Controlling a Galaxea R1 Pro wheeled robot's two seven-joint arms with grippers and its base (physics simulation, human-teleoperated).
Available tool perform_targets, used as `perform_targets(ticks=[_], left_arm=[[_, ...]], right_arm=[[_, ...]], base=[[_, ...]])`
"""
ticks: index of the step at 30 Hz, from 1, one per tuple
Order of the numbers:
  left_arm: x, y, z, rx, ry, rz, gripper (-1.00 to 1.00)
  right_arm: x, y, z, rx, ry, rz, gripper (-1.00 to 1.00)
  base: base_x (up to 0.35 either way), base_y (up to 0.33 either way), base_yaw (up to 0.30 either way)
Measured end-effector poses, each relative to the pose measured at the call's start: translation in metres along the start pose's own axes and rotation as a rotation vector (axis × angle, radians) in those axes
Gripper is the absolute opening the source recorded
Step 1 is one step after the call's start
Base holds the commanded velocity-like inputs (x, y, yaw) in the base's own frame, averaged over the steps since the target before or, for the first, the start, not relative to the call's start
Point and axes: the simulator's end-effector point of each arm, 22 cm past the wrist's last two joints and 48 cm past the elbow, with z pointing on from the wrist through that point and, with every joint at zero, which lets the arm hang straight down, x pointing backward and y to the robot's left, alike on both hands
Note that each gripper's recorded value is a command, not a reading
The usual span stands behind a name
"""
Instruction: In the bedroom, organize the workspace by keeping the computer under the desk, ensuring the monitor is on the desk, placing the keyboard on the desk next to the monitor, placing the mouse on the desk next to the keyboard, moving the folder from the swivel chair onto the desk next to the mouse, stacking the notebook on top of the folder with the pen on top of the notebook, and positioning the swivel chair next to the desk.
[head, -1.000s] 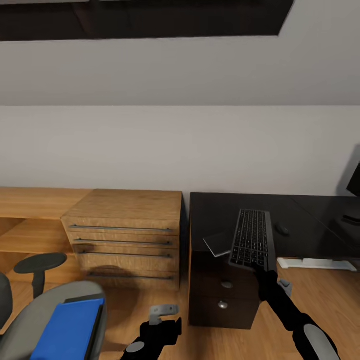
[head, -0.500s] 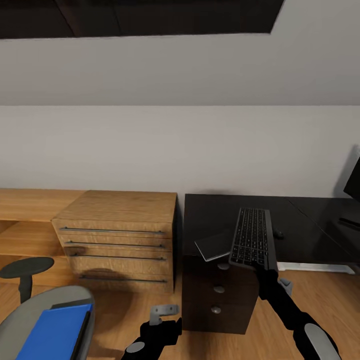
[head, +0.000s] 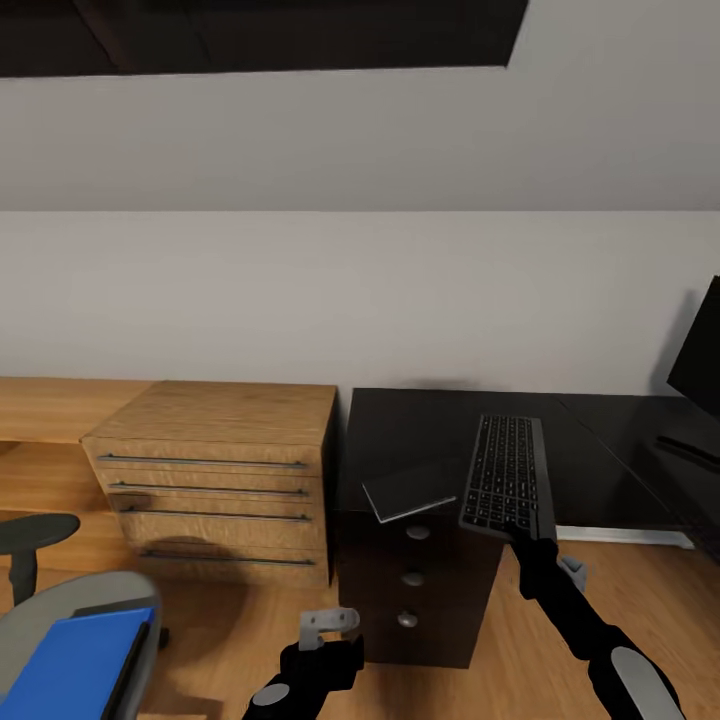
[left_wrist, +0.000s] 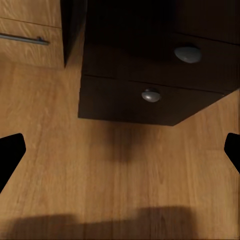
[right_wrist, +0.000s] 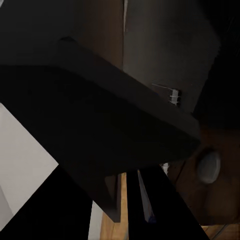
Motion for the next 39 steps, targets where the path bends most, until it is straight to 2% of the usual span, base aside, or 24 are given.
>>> perform_targets(ticks=[22,26,30,39], left_arm=[[0.000,0.000,0.000,0.000,0.000,0.000,1.00],[0.000,0.000,0.000,0.000,0.000,0.000,1.00],[-0.002,0.000,-0.001,0.002,-0.004,-0.001,1.00],[-0.013,-0.001,-0.005,0.007,-0.028,-0.009,1.00]], right_arm=[[-0.035,-0.006,-0.007,0.012,-0.075,0.013,-1.00],[-0.036,-0.010,-0.007,0.021,-0.077,0.015,-1.00],[-0.035,-0.029,-0.008,0.058,-0.077,0.028,-1.00],[-0.039,-0.030,-0.008,0.060,-0.089,0.042,-1.00]], base=[[0.000,-0.277,0.000],[0.000,-0.070,0.000],[0.000,-0.010,0.000],[0.002,-0.013,0.000]])
